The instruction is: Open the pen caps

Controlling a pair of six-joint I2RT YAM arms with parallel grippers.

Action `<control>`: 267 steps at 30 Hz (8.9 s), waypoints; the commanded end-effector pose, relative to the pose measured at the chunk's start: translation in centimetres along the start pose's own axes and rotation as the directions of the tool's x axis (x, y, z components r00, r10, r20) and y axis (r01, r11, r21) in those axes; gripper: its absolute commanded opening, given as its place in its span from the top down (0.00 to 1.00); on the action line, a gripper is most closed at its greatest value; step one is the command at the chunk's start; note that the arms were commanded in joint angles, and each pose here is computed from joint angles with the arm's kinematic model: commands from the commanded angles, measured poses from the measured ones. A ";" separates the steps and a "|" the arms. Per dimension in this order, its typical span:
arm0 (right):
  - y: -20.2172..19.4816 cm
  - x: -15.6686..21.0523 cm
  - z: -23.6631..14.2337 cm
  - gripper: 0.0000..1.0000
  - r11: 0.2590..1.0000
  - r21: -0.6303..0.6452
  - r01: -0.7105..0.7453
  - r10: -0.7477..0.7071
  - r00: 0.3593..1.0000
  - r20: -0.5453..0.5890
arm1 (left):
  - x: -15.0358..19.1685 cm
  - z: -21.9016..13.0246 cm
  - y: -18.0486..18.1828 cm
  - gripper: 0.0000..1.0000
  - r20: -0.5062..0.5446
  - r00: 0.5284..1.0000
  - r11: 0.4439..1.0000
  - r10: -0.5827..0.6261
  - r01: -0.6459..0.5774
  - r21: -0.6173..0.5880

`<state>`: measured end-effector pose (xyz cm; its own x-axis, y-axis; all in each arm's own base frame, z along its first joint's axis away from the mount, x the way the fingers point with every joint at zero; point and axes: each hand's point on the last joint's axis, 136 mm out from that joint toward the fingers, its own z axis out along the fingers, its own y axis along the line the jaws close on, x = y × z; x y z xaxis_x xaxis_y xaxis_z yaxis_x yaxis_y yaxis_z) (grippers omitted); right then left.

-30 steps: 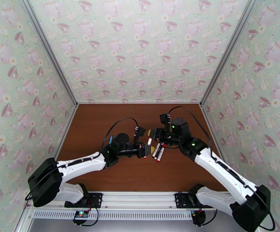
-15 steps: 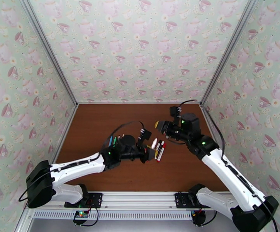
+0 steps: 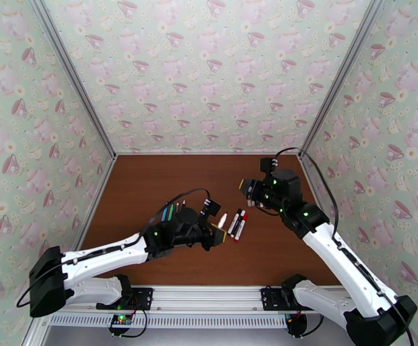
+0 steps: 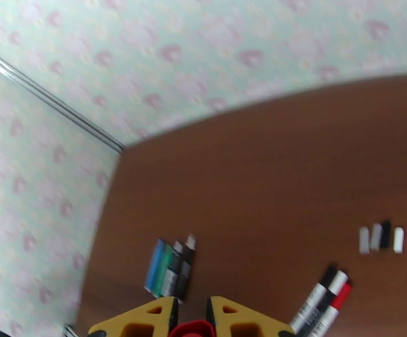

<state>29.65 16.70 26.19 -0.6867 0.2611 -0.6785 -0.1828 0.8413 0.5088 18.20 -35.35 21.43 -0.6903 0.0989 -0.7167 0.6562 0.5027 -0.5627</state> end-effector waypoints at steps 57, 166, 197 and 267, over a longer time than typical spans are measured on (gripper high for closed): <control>-19.1 10.3 13.0 0.72 0.863 0.418 0.283 -0.009 0.836 -0.548 | 0.4 -0.9 5.1 0.98 -0.008 0.988 0.981 -0.152 0.150 -0.121; -6.9 10.3 3.8 0.43 0.990 0.130 -0.051 0.082 0.966 -0.247 | -1.6 3.1 13.5 0.53 -0.013 0.979 0.871 -0.202 0.174 -0.459; -13.5 12.6 11.6 0.72 0.930 0.360 -0.078 0.207 0.918 -0.337 | -3.4 -3.0 6.3 0.00 0.218 0.960 0.977 -0.174 0.195 -0.080; 4.5 4.5 4.6 0.81 0.974 -0.187 -0.129 0.102 0.984 -0.147 | -2.6 4.0 3.3 0.27 0.101 0.932 0.930 -0.349 0.331 0.161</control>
<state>29.19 22.62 20.10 -0.8157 0.2393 -0.5267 -0.1791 0.7613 0.6232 23.50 -35.96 17.43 -0.8439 -0.1682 -0.5094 0.3941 0.4500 -0.8014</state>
